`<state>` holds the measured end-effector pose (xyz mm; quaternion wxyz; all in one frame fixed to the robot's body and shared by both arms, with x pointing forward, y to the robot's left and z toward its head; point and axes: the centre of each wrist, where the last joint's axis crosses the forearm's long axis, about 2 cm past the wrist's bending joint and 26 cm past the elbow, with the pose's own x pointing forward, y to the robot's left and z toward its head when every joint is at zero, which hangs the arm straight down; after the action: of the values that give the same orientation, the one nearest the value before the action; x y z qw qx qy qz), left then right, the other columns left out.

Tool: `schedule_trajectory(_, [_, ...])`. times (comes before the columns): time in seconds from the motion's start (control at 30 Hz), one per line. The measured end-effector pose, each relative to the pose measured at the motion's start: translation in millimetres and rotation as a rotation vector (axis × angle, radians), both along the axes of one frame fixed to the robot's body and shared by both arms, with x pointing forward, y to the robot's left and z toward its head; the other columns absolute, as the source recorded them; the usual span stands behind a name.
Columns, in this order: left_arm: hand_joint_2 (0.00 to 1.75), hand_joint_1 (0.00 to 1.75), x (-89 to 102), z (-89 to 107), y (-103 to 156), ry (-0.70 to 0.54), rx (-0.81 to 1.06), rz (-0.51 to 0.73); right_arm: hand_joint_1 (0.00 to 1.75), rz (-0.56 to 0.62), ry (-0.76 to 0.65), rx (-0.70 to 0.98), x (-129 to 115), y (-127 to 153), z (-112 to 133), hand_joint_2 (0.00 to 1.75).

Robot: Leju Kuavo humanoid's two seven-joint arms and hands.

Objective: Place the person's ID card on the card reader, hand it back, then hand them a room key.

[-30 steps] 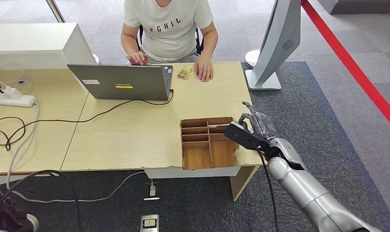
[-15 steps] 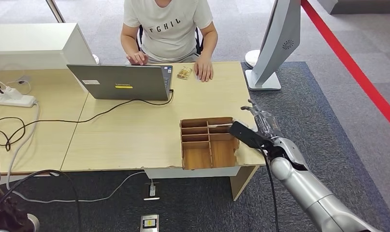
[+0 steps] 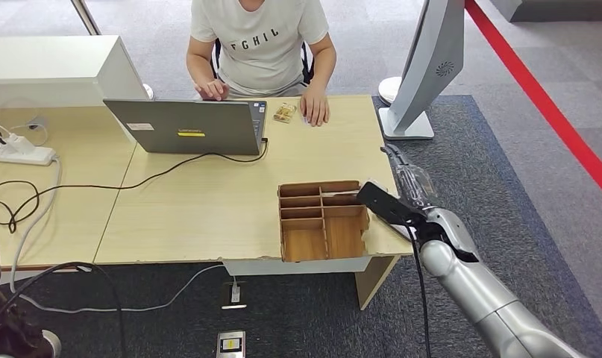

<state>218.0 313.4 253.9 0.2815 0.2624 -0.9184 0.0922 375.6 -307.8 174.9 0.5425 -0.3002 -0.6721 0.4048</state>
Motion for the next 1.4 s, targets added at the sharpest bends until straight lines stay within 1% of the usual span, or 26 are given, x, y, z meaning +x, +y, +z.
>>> schedule_trajectory(0.23, [1.75, 0.0, 0.0, 0.0, 0.0, 0.001, -0.003, -0.001, 0.0, 0.033, 0.002, 0.03, -5.5, 8.7, -0.3, 1.75])
schedule_trajectory(0.6, [1.75, 0.0, 0.1, 0.1, 0.0, 0.003, -0.006, -0.002, 0.0, 0.099, 0.026, 0.081, -18.6, 27.4, -9.0, 1.75])
schedule_trajectory(0.93, [1.75, 0.0, 0.0, -0.1, 0.0, 0.002, -0.006, -0.003, 0.0, 0.134, 0.024, 0.108, -20.4, 37.8, -10.0, 1.75])
schedule_trajectory(1.03, [1.75, 0.0, 0.2, 0.0, 0.0, -0.004, -0.007, -0.006, 0.05, 0.149, 0.014, 0.11, -19.5, 42.6, -8.4, 1.75])
schedule_trajectory(1.23, [1.75, 0.0, 0.6, 0.4, -0.5, -0.019, -0.006, -0.007, 0.29, 0.184, -0.015, 0.115, -13.3, 54.0, -0.4, 1.75])
schedule_trajectory(1.4, [1.75, 0.0, -0.5, -1.1, -0.2, -0.021, -0.005, -0.004, 0.31, 0.197, -0.015, 0.116, -9.4, 61.0, 0.2, 1.75])
